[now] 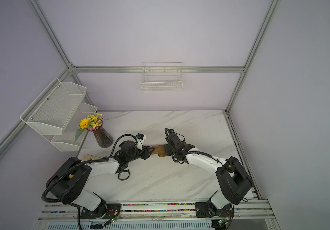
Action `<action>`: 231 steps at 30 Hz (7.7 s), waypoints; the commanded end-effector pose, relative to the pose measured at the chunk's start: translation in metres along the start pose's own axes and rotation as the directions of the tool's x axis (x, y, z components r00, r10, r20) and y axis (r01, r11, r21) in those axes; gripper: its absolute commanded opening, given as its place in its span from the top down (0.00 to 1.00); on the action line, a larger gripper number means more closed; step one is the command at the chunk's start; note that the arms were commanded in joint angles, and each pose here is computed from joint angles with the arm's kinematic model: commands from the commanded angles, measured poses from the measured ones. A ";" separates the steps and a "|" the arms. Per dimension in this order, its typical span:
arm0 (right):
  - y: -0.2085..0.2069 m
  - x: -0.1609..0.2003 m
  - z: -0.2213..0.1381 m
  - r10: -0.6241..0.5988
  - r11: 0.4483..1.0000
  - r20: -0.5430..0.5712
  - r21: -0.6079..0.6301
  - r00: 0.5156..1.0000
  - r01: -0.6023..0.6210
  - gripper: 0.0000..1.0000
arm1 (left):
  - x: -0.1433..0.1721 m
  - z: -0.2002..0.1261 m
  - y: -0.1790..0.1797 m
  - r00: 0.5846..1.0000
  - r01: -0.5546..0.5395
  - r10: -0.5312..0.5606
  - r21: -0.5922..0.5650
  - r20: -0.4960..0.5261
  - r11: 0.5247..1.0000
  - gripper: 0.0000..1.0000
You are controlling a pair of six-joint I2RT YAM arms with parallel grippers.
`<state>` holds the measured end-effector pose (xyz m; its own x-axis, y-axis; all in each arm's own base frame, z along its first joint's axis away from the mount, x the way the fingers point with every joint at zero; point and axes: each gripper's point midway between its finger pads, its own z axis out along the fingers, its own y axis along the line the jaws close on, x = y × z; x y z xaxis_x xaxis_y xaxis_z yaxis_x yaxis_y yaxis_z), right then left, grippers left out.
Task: Place watch on stand
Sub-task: Place the watch on the stand, then pick up the watch at the center of the board.
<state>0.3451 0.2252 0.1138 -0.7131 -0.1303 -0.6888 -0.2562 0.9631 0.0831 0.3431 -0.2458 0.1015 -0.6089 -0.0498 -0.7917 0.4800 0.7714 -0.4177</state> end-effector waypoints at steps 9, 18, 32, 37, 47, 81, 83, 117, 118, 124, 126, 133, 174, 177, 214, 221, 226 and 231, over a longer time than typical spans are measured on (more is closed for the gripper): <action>-0.007 -0.024 -0.044 0.031 0.999 0.069 -0.033 0.997 -0.029 0.22 | -0.024 -0.006 -0.011 0.998 -0.026 0.023 0.033 0.066 0.999 0.40; -0.061 -0.045 -0.077 0.155 0.988 0.146 -0.031 0.977 -0.152 0.21 | -0.048 -0.041 -0.004 0.996 -0.010 0.016 -0.066 0.088 0.998 0.25; -0.068 -0.037 -0.129 0.278 0.960 0.325 -0.132 0.904 -0.248 0.09 | 0.005 -0.188 0.073 0.985 0.167 -0.162 -0.613 0.063 0.772 0.00; -0.061 -0.034 -0.122 0.285 0.955 0.308 -0.168 0.908 -0.243 0.09 | 0.026 -0.198 0.099 0.965 0.222 -0.255 -0.713 0.062 0.666 0.00; -0.057 -0.034 -0.112 0.289 0.952 0.300 -0.187 0.909 -0.241 0.10 | 0.054 -0.163 0.117 0.939 0.121 -0.323 -0.774 -0.113 0.622 0.22; -0.047 -0.029 -0.113 0.269 0.950 0.270 -0.231 0.925 -0.209 0.10 | 0.051 -0.125 0.140 0.927 0.027 -0.313 -0.795 -0.208 0.606 0.74; -0.047 -0.030 -0.113 0.269 0.950 0.271 -0.232 0.924 -0.209 0.10 | 0.050 -0.124 0.139 0.927 0.029 -0.313 -0.792 -0.207 0.610 0.78; -0.013 -0.058 -0.154 0.374 0.860 0.261 -0.456 0.890 -0.227 0.10 | -0.108 -0.110 -0.088 0.927 -0.240 0.187 0.134 0.325 0.961 1.00; -0.010 -0.058 -0.156 0.383 0.849 0.252 -0.474 0.889 -0.232 0.10 | -0.104 -0.105 -0.099 0.925 -0.273 0.205 0.183 0.320 0.945 1.00; 0.000 -0.059 -0.164 0.397 0.827 0.242 -0.512 0.885 -0.231 0.10 | -0.092 -0.095 -0.135 0.908 -0.371 0.272 0.307 0.319 0.877 1.00; 0.001 -0.059 -0.165 0.403 0.823 0.241 -0.517 0.883 -0.234 0.10 | -0.089 -0.094 -0.143 0.894 -0.411 0.308 0.319 0.326 0.854 1.00; 0.012 -0.066 -0.177 0.439 0.804 0.241 -0.534 0.865 -0.260 0.12 | -0.077 -0.085 -0.160 0.864 -0.477 0.379 0.300 0.330 0.826 1.00; 0.070 -0.043 -0.158 0.315 0.840 0.095 -0.491 0.944 -0.231 0.24 | -0.049 -0.086 -0.200 0.754 -0.655 0.536 0.365 0.379 0.662 1.00; 0.071 -0.041 -0.156 0.304 0.847 0.092 -0.481 0.948 -0.225 0.26 | -0.051 -0.086 -0.198 0.753 -0.655 0.538 0.353 0.379 0.669 1.00; 0.063 -0.050 -0.187 0.091 0.885 0.486 -0.440 0.870 0.154 0.50 | -0.077 -0.113 -0.150 0.928 -0.327 0.204 0.417 0.312 0.848 0.38; 0.072 -0.047 -0.188 0.083 0.864 0.500 -0.468 0.862 0.189 0.51 | -0.073 -0.104 -0.157 0.940 -0.315 0.202 0.472 0.274 0.823 0.41; 0.084 -0.040 -0.186 0.065 0.844 0.502 -0.489 0.862 0.220 0.51 | -0.075 -0.100 -0.162 0.944 -0.307 0.192 0.498 0.269 0.811 0.45; 0.090 -0.034 -0.186 0.045 0.836 0.512 -0.489 0.858 0.248 0.51 | -0.080 -0.103 -0.166 0.942 -0.310 0.183 0.515 0.283 0.799 0.48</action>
<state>0.2280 0.2681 0.2694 -0.3373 0.0361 -0.9407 -0.6828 0.6785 0.2709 0.2458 -0.2996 0.2349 -0.3866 -0.0114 -0.9222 0.8575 0.3635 -0.3639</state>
